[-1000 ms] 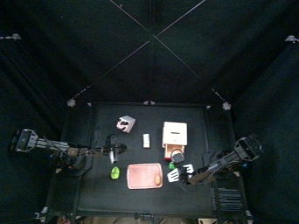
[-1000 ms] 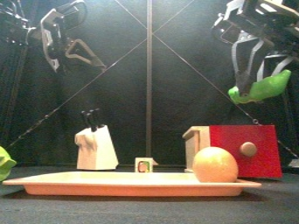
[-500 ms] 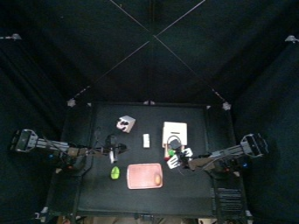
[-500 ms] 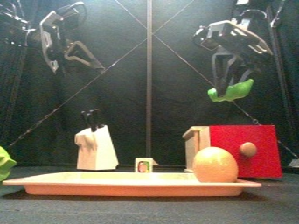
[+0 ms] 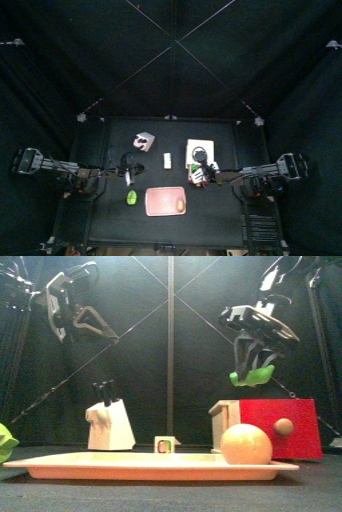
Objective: Put pea in drawer
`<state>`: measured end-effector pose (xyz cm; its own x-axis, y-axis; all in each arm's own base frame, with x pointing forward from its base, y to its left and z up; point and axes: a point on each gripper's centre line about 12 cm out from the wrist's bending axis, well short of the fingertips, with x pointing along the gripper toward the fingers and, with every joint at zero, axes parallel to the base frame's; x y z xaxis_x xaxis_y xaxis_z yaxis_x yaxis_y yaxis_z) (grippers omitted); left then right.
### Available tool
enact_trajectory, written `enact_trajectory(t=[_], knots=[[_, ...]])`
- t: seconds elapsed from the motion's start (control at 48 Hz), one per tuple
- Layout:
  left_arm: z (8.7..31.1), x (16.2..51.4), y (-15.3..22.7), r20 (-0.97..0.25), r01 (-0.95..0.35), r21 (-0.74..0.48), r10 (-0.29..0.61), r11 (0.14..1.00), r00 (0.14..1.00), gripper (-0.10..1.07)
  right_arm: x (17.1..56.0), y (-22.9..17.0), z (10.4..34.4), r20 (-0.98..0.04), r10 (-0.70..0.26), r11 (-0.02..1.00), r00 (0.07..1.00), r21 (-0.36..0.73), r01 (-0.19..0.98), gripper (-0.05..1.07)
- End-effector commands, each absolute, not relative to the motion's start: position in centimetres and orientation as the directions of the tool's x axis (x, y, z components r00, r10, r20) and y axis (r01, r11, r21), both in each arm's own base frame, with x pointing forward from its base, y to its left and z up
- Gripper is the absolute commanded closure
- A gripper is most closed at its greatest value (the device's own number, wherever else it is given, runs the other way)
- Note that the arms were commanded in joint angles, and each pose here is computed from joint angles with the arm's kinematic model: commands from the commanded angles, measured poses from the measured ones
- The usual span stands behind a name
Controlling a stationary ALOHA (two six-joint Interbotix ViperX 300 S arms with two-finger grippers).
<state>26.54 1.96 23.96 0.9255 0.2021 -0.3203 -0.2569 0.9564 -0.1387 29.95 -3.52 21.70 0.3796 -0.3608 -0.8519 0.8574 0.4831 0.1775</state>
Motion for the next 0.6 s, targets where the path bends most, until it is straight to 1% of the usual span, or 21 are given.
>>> enact_trajectory(t=[0.0,0.188,0.354,0.583], knots=[[24.4,26.6,2.1,-0.306,-0.264,-0.145,0.210,0.954,0.928,0.67,29.8,-3.9,22.0,-0.847,-0.365,0.477,0.386,0.186,0.859,0.37],[24.4,26.6,2.1,-0.308,-0.265,-0.146,0.211,0.953,0.928,0.67,28.7,-4.2,20.6,-0.863,-0.368,0.462,0.346,0.153,0.873,0.37],[24.4,26.6,2.1,-0.308,-0.266,-0.146,0.212,0.953,0.927,0.67,28.5,-4.3,20.1,-0.868,-0.367,0.461,0.334,0.142,0.876,0.36],[24.4,26.6,2.2,-0.308,-0.268,-0.146,0.213,0.952,0.927,0.67,28.6,-4.3,19.6,-0.873,-0.366,0.457,0.321,0.132,0.880,0.28]])
